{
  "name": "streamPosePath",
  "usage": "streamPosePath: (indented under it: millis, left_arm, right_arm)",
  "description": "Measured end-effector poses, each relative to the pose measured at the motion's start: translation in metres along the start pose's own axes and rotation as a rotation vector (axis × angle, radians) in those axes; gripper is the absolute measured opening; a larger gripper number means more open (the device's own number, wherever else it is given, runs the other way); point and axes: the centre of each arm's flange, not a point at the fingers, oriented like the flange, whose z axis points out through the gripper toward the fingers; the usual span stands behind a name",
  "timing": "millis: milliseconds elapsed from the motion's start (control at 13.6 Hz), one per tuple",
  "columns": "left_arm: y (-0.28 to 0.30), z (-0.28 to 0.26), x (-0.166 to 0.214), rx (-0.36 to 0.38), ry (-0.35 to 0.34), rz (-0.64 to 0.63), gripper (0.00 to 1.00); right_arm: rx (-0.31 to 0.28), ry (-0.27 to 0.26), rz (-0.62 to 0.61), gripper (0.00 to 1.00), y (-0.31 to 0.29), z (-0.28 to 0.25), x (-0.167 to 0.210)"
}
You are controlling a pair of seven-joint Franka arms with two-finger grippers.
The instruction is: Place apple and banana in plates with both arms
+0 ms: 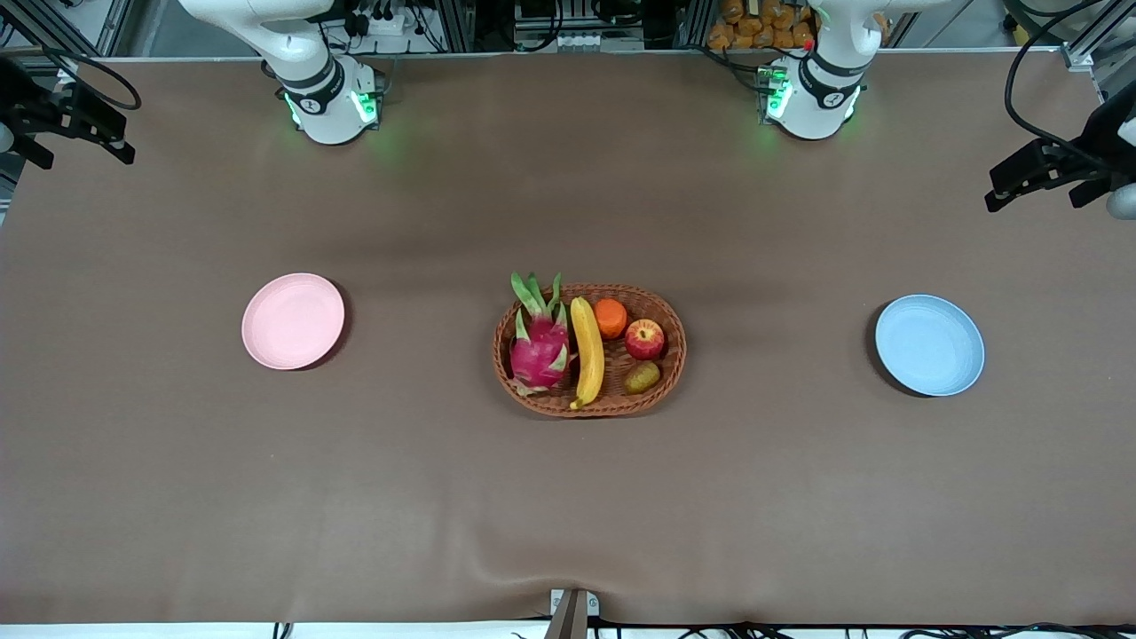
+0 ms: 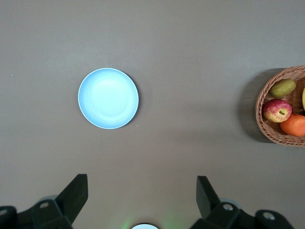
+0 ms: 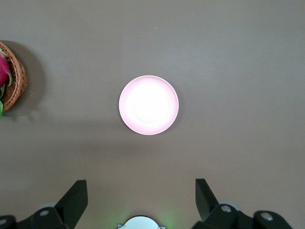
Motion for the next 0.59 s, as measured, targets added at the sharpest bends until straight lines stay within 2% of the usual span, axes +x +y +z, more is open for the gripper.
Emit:
streamPosePath:
  millis: [588]
  left_arm:
    - [0.0017,0.0059,0.0016,-0.018,-0.016,0.004,1.0]
  right_arm:
    - [0.0,0.0,0.0,1.0,0.0,0.0,0.0]
